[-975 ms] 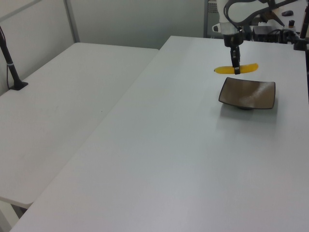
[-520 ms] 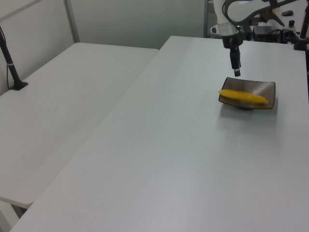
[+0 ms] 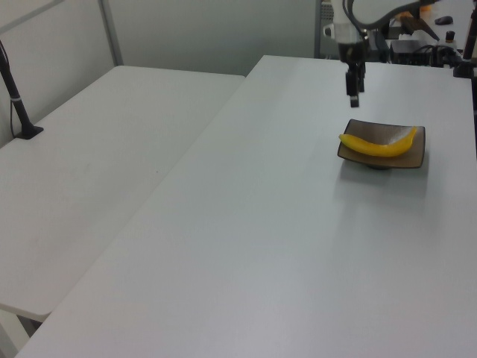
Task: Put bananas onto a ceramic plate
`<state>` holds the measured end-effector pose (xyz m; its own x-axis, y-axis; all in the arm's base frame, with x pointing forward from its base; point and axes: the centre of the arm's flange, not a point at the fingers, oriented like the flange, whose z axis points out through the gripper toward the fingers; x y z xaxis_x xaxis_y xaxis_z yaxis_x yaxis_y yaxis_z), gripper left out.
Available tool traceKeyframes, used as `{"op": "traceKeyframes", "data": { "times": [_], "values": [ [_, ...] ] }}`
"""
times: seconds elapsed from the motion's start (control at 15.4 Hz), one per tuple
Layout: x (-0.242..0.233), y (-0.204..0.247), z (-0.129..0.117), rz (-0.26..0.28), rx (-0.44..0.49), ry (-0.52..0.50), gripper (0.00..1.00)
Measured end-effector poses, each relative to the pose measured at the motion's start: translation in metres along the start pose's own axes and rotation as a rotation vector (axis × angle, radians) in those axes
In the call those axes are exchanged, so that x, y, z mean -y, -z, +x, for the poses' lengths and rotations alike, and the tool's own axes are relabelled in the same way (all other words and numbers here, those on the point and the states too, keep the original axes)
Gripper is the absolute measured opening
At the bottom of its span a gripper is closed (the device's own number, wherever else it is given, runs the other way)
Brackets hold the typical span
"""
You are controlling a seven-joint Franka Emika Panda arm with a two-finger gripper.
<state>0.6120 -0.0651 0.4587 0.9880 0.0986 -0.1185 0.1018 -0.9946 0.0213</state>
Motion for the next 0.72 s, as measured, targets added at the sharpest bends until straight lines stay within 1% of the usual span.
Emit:
{"op": "traceKeyframes", "data": {
  "times": [0.13,0.33,0.52,0.72],
  "values": [
    [0.017,0.032,0.006,0.001,-0.068,-0.062,1.0],
    [0.046,0.06,0.008,0.012,-0.132,-0.095,1.0],
    [0.081,0.092,-0.003,0.032,-0.188,-0.061,1.0],
    [0.121,0.1,-0.019,0.036,-0.176,0.003,1.0]
  ]
}}
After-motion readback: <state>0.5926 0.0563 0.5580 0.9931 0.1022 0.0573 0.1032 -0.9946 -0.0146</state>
